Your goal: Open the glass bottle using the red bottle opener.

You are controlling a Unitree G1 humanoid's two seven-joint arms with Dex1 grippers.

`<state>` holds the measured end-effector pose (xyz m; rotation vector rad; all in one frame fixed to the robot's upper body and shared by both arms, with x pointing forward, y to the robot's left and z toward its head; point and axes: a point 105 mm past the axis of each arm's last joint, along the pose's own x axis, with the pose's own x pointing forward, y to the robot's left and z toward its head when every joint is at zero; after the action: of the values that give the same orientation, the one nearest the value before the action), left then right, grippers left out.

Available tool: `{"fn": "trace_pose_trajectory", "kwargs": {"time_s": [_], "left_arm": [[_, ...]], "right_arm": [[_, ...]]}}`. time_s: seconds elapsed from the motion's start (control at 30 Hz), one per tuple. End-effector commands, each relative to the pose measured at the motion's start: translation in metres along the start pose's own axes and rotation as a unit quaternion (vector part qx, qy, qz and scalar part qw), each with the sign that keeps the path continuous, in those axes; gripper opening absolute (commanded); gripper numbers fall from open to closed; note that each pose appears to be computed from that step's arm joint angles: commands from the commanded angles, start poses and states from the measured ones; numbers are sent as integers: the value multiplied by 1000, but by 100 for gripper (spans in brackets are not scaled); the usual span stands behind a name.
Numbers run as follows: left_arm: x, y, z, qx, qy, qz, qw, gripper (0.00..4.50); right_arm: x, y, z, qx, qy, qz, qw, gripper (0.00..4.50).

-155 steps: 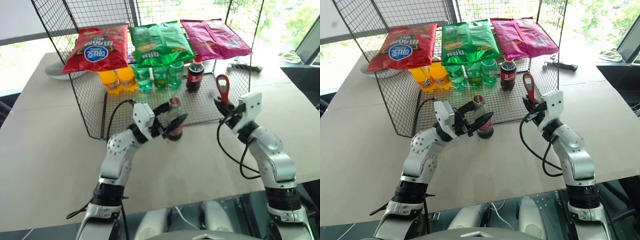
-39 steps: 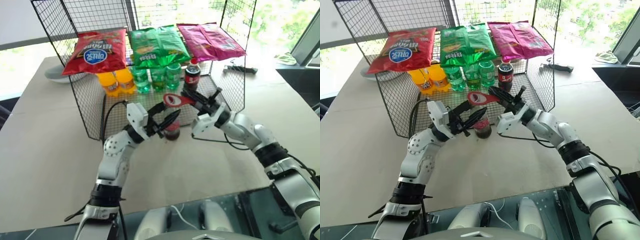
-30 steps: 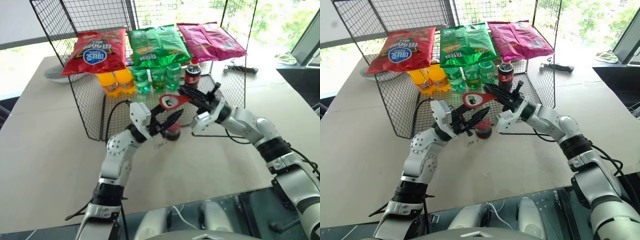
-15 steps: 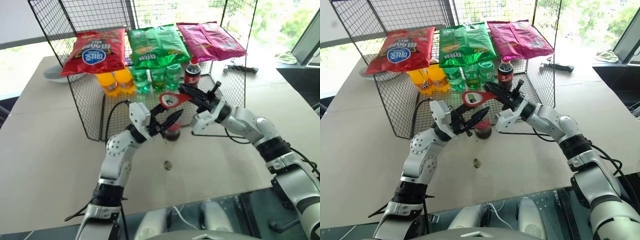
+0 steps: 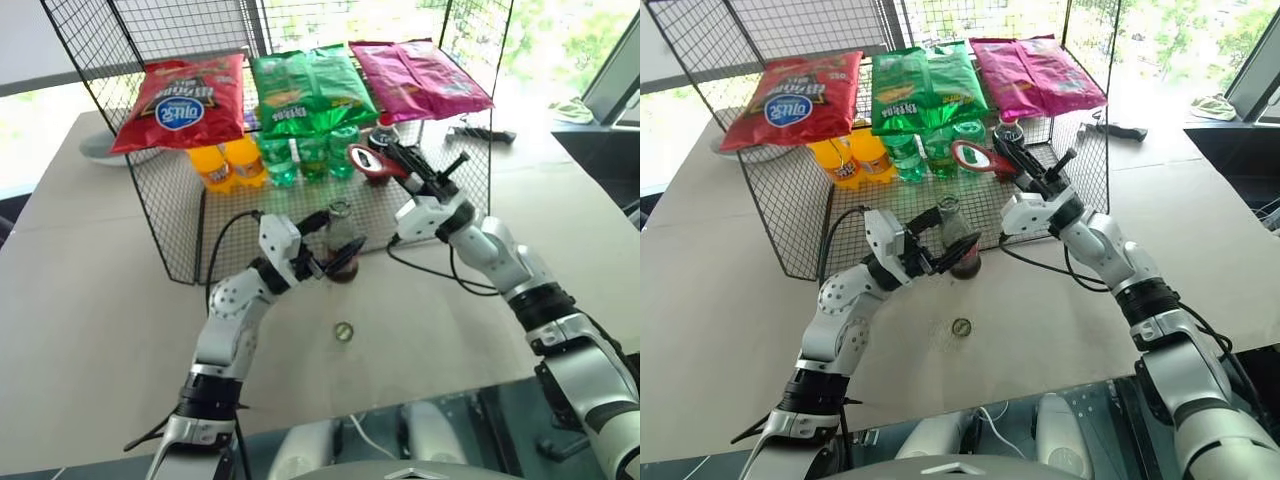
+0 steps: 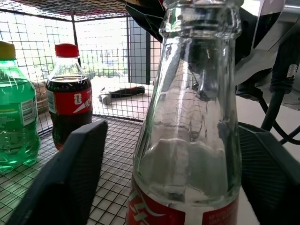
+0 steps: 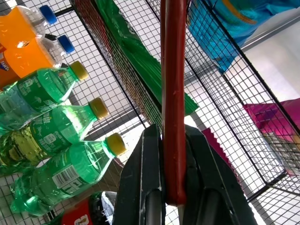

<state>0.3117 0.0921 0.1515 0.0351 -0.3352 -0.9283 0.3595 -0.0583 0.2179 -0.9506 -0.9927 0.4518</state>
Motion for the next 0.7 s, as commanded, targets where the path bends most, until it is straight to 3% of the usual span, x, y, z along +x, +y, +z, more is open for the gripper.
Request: {"fn": "trace_pose_trajectory", "kwargs": {"time_s": [0.03,0.7], "left_arm": [[-1,2,8,11,-10,1,1000,445],[-39,-10,6,14,54,-40,998,445]], "right_arm": [[0,-15,-1,3,2,-30,1000,0],[-34,-14,-14,53,67,-42,995,0]]}}
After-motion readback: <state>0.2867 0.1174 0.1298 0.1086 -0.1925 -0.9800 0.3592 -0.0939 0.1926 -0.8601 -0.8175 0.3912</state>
